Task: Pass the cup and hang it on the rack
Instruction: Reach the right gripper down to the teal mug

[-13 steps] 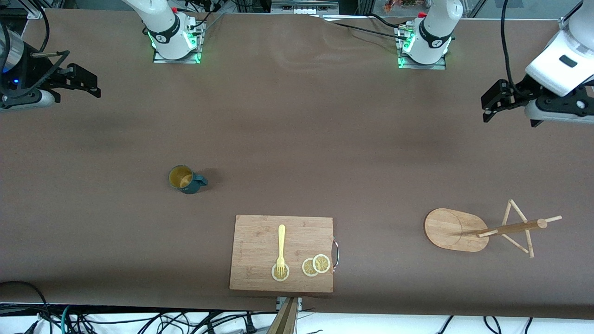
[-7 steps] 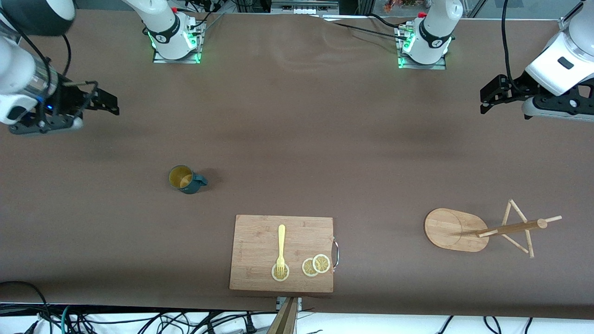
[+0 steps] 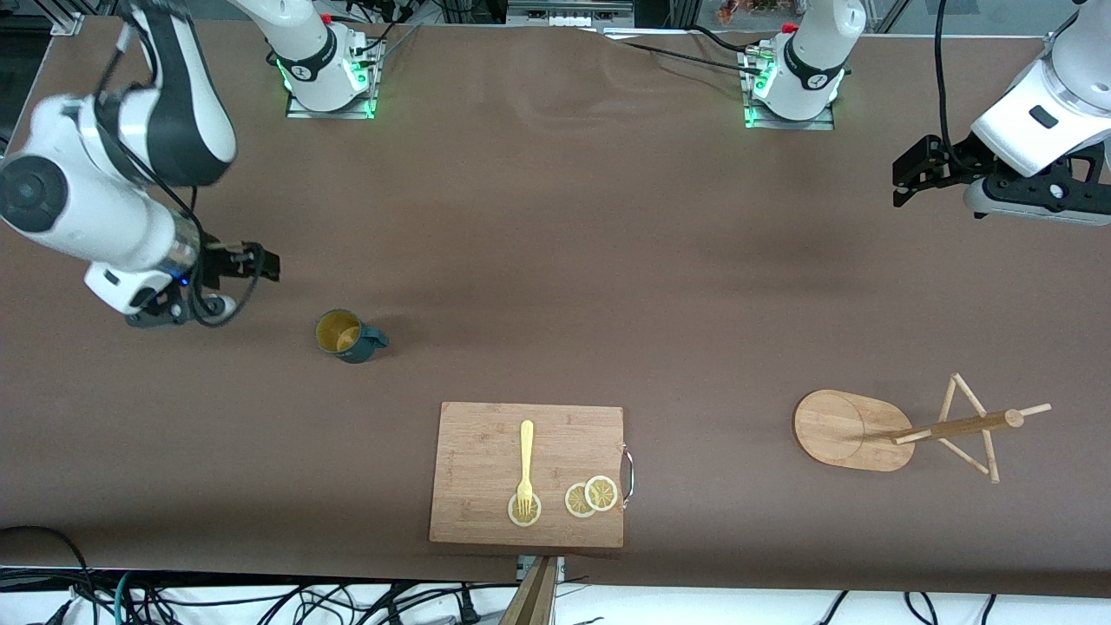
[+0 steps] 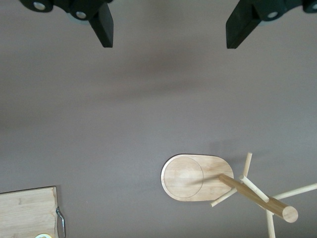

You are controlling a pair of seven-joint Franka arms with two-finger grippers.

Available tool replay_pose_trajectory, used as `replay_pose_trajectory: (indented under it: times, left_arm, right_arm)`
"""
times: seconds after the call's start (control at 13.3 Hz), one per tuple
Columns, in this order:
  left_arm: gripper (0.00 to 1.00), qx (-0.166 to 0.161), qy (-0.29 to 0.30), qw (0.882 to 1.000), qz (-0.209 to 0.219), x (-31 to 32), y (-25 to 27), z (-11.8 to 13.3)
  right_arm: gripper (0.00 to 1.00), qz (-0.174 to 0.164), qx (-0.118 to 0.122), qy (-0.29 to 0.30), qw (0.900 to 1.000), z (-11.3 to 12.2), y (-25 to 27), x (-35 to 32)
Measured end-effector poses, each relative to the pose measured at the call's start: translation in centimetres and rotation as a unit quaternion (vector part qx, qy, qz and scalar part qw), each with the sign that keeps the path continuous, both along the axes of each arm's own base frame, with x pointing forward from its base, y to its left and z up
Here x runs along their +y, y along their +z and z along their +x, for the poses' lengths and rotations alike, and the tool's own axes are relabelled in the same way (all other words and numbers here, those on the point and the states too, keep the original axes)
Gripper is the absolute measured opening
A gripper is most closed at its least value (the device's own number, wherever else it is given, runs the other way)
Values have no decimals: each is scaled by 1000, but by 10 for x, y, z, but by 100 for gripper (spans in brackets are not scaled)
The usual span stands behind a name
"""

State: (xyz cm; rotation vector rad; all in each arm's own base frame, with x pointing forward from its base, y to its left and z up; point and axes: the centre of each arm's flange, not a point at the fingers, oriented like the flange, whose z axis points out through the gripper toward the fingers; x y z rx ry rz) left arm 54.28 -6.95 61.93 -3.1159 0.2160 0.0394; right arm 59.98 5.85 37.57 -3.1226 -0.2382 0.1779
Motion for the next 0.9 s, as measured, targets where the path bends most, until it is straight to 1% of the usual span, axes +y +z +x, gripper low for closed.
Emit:
replay_pose_trajectory:
  times: [0.22,0.53,0.75,0.9]
  left_arm:
    - [100,7,-3,1000,0,0,-7,4]
    - [100,8,-2,1000,0,3,-8,5]
    - [100,9,-2,1000,0,3,-9,5]
    - [100,10,-3,1000,0,3,-10,6]
  right_arm:
    - [100,0,-10,-7,1000,17,-54,16]
    - [95,-3,-14,-5,1000,33,-90,25]
    - [93,-6,-1,-2,1000,33,-114,28]
    - [89,-6,9,-1,1000,30,-126,34]
